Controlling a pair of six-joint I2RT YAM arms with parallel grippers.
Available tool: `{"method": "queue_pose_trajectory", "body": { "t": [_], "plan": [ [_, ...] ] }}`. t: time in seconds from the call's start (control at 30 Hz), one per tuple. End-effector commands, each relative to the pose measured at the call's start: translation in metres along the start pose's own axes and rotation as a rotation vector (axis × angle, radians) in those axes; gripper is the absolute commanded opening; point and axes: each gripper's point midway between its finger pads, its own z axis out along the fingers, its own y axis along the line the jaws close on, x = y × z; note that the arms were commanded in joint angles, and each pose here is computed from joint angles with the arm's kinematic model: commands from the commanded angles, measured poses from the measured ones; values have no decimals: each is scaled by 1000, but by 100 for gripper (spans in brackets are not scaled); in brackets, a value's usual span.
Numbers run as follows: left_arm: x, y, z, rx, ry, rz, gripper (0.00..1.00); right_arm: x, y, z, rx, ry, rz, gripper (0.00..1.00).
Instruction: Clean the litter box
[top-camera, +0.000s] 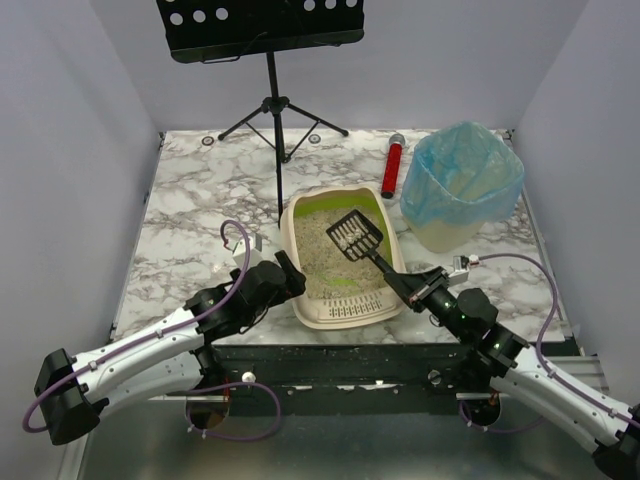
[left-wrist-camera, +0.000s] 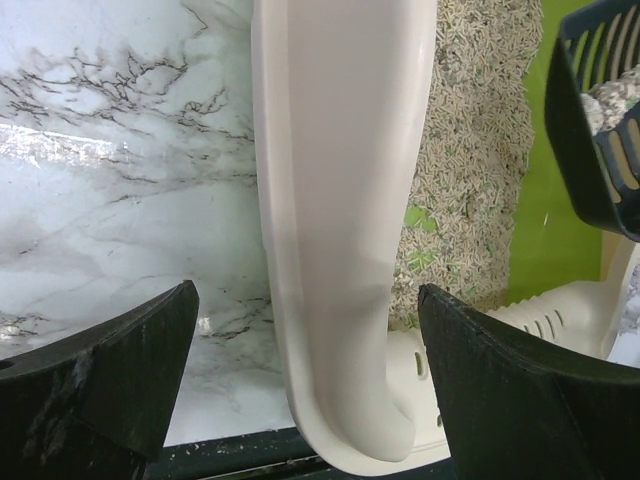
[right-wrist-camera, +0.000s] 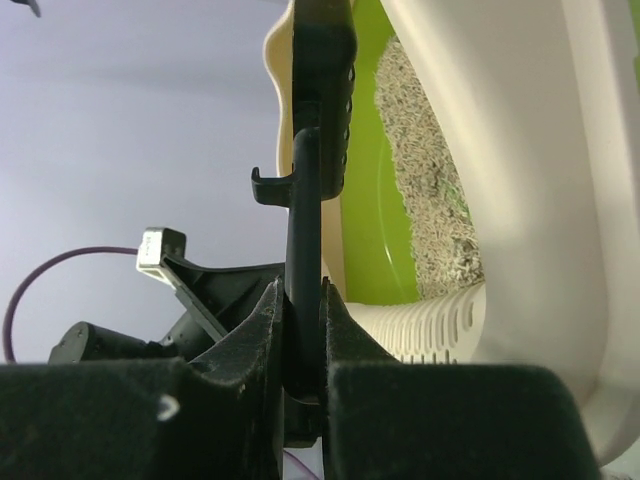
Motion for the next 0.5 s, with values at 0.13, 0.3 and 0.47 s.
{"method": "queue_pose_trajectory", "body": {
  "t": [0.13,0.3,0.47],
  "plan": [
    [-3,2,1,-10,-17,9,99,3,25,5,61,63,-138,1],
    [-9,6,-4,-25,-36,18,99,-5,8,3,148,20,-143,1],
    [-13,5,-6,-7,-58,11,99,-3,16,3,83,22,-109,1]
  ]
}}
